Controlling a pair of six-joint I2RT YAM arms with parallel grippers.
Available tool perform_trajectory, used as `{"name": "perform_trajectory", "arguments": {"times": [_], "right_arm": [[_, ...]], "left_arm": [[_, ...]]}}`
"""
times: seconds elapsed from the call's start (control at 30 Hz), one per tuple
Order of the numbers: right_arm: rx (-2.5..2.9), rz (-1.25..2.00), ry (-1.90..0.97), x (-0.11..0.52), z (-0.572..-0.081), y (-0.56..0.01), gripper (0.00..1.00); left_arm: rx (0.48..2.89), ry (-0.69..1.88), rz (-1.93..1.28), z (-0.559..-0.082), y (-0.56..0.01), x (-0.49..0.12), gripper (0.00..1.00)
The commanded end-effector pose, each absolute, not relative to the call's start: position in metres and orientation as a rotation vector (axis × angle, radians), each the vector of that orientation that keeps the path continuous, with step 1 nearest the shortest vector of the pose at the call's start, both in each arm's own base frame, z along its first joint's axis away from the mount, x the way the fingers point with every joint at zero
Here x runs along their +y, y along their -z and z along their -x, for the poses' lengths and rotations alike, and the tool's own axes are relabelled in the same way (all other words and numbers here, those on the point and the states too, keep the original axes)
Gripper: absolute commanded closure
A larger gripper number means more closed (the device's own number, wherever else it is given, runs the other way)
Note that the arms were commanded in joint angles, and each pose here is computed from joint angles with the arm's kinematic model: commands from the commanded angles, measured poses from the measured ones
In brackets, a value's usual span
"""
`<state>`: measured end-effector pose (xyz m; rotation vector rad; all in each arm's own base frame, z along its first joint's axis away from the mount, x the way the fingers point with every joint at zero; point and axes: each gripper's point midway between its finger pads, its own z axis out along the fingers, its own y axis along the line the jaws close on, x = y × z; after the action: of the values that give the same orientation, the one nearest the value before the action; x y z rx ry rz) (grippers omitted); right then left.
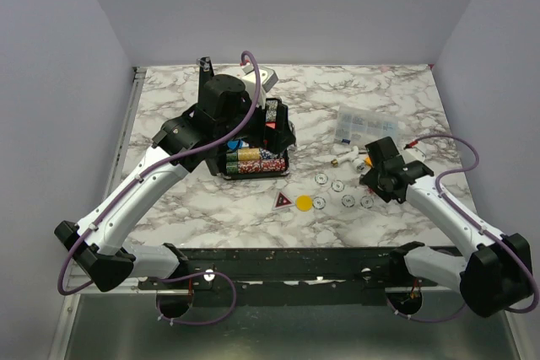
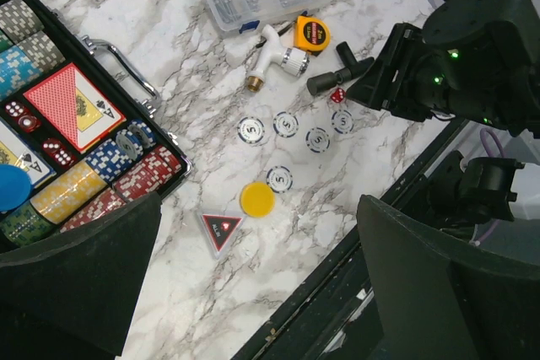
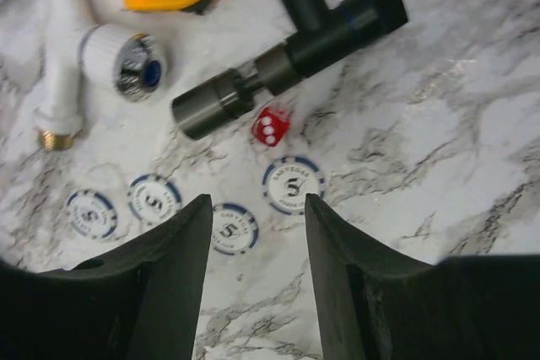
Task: Pack up texas hold em set
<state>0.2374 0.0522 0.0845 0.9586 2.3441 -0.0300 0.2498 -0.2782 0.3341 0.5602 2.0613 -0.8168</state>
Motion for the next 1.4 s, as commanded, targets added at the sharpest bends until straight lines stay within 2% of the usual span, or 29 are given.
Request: {"name": "perform_trajectory", "arguments": {"times": [0.0,0.3,1.37], "right_arm": [[2.352,-1.216,0.153,0.03,-0.218,-0.056,0.51],[2.324,-1.363,0.071,0.036,-0.234,-0.038,0.58],[2.253,-1.449,0.034,0.028,-0.26,-0.025,0.61]], "left_arm": [[2.039,0.804,-0.568,-0.251,-0.336,-0.281,0.01],[2.04,0.79,-0.569,-0.252,-0.335,-0.281,0.01],[2.044,0.79,-0.582,-0.25,-0.334,-0.282,0.01]]}}
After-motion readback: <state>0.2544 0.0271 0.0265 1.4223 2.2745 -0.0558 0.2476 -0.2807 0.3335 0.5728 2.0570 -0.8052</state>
